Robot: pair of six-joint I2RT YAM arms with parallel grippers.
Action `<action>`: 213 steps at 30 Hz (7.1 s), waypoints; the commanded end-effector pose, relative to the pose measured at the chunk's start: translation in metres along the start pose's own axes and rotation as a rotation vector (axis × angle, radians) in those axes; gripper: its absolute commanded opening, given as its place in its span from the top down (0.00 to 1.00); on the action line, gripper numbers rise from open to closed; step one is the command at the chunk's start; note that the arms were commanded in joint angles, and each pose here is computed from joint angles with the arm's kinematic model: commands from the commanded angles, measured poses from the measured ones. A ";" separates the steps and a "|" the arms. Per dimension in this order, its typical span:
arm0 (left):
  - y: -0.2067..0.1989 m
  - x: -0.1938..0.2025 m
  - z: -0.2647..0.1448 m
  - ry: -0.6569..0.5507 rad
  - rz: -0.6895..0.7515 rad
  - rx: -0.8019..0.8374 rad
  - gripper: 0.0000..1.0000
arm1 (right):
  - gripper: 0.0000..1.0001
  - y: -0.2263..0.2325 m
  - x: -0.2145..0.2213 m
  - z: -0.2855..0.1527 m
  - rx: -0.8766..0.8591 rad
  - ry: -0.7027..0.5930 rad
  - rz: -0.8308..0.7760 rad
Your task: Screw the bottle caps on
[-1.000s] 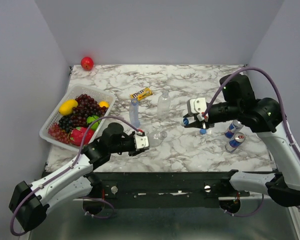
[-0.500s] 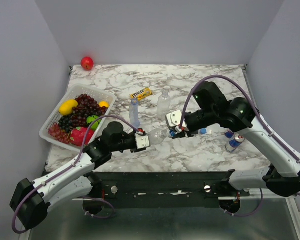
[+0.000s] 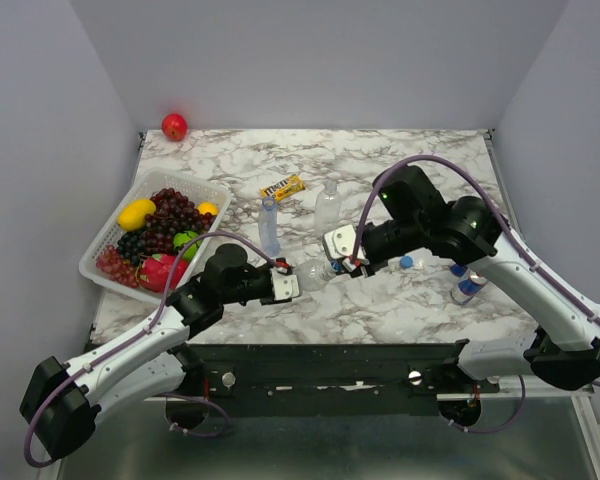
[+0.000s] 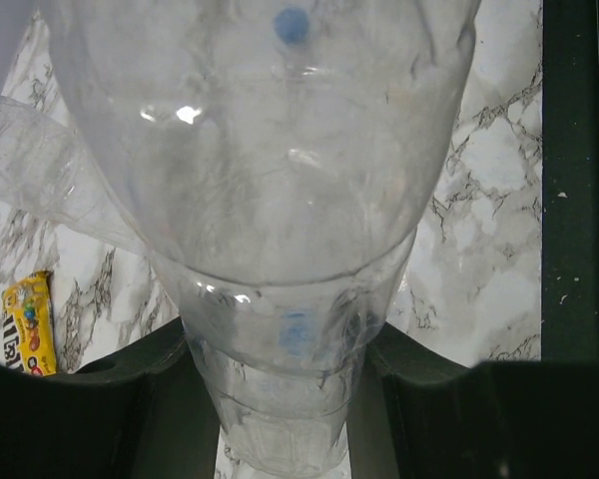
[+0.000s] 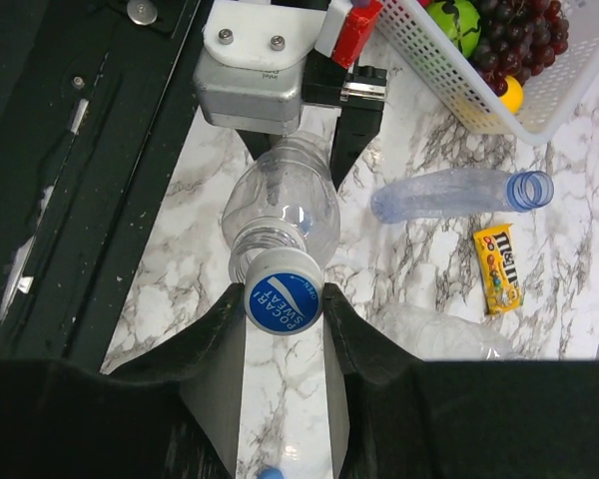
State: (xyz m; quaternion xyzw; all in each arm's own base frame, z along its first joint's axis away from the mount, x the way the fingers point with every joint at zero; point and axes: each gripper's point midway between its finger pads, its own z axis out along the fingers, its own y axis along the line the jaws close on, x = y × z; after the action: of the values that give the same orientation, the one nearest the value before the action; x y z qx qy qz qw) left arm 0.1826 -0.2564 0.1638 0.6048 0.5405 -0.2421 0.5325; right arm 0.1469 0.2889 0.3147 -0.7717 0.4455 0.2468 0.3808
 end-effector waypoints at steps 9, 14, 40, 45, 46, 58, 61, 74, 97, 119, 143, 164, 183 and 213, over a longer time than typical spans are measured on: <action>0.006 -0.014 0.003 -0.078 -0.046 -0.048 1.00 | 0.73 0.024 0.013 0.004 -0.164 0.070 -0.026; 0.004 -0.017 0.003 -0.103 -0.060 -0.047 1.00 | 0.73 0.025 0.017 0.005 -0.171 0.083 -0.008; 0.016 -0.042 0.003 -0.205 -0.063 -0.101 1.00 | 0.73 -0.006 0.037 0.022 -0.033 0.187 0.156; 0.022 -0.051 0.000 -0.239 -0.041 -0.168 1.00 | 0.73 0.001 0.038 0.031 -0.063 0.195 0.299; 0.026 -0.053 -0.001 -0.247 -0.037 -0.189 1.00 | 0.74 0.001 0.040 0.033 -0.060 0.206 0.336; 0.027 -0.042 0.005 -0.223 -0.205 -0.266 1.00 | 0.78 -0.011 0.043 0.041 0.087 0.291 0.814; 0.021 -0.039 0.006 -0.231 -0.299 -0.253 1.00 | 0.78 -0.019 0.044 0.038 0.140 0.290 0.801; -0.006 -0.031 0.011 -0.221 -0.317 -0.129 1.00 | 0.70 -0.038 0.046 0.032 0.221 0.296 0.752; -0.018 -0.008 0.014 -0.152 -0.296 -0.097 1.00 | 0.02 -0.035 0.021 0.009 0.144 0.264 0.612; -0.029 -0.009 0.012 -0.091 -0.295 0.100 1.00 | 0.00 -0.023 -0.017 0.011 0.023 -0.029 0.011; -0.010 -0.018 0.006 -0.165 -0.408 0.012 1.00 | 0.05 0.014 0.017 0.017 -0.120 0.093 0.069; -0.021 -0.004 0.005 -0.118 -0.404 0.077 1.00 | 0.18 -0.022 0.006 -0.009 0.075 0.123 0.248; -0.016 -0.014 0.009 -0.101 -0.366 0.112 1.00 | 0.05 -0.006 0.010 0.026 -0.113 0.053 0.022; -0.024 0.002 0.006 -0.063 -0.398 0.143 1.00 | 0.09 -0.046 0.004 -0.006 0.138 0.109 0.275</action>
State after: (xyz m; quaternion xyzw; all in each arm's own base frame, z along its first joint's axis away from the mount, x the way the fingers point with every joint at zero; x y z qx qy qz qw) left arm 0.1758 -0.2622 0.1564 0.4634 0.6399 -0.4011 0.4636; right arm 0.1771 0.2736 0.2930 -0.7150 0.5915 0.1985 0.3153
